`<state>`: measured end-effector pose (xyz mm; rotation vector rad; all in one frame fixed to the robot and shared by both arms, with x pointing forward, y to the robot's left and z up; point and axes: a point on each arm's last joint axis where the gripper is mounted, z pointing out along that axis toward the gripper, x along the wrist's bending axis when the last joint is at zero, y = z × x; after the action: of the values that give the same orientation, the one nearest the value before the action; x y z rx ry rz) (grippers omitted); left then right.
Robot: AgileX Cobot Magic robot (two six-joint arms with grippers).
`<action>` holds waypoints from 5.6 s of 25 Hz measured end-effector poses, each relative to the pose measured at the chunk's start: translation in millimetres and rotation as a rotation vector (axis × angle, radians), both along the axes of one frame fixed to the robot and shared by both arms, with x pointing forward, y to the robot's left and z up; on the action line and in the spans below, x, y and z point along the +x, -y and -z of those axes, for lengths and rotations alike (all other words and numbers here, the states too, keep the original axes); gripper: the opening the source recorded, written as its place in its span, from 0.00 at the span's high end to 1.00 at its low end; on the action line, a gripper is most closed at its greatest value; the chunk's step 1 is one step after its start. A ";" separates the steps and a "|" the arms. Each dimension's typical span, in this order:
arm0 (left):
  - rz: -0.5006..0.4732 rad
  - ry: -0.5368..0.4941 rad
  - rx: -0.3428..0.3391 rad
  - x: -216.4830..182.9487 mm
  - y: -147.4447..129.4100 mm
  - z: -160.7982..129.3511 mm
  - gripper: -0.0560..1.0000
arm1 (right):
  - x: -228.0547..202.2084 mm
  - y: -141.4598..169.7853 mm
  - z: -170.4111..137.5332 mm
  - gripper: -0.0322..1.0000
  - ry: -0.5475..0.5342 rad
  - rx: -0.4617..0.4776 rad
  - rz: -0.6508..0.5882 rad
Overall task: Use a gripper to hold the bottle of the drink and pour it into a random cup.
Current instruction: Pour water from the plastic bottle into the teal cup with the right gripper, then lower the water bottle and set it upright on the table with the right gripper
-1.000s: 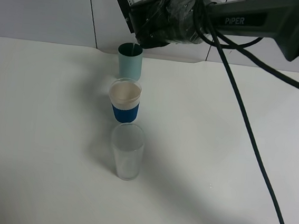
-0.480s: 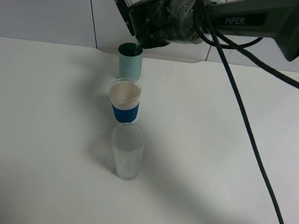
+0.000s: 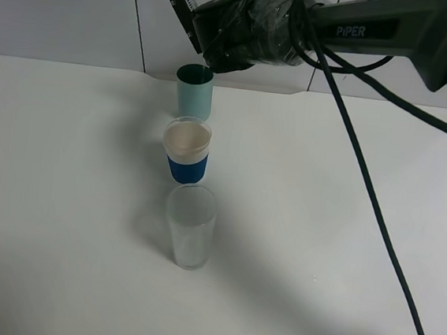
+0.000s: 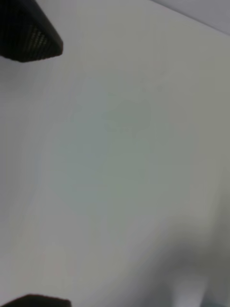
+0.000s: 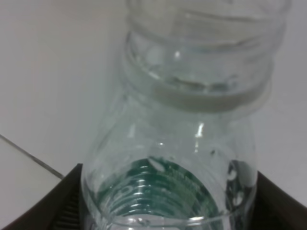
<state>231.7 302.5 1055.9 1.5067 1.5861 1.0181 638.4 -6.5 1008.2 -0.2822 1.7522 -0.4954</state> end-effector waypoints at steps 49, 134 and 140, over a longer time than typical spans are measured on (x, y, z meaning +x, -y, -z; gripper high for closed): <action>-0.001 0.000 0.001 0.0 -0.1 0.0 0.02 | -1.5 6.3 -12.6 0.42 0.090 0.913 0.182; 0.000 0.000 0.000 0.0 0.0 0.0 0.02 | -116.1 165.1 105.6 0.42 -0.669 1.687 -0.135; 0.000 0.000 0.000 0.0 0.0 0.0 0.02 | -119.8 162.3 105.7 0.42 -0.721 1.653 -0.188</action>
<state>231.7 302.5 1055.9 1.5067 1.5861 1.0181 518.7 -168.8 902.5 0.6299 2.1881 1.3655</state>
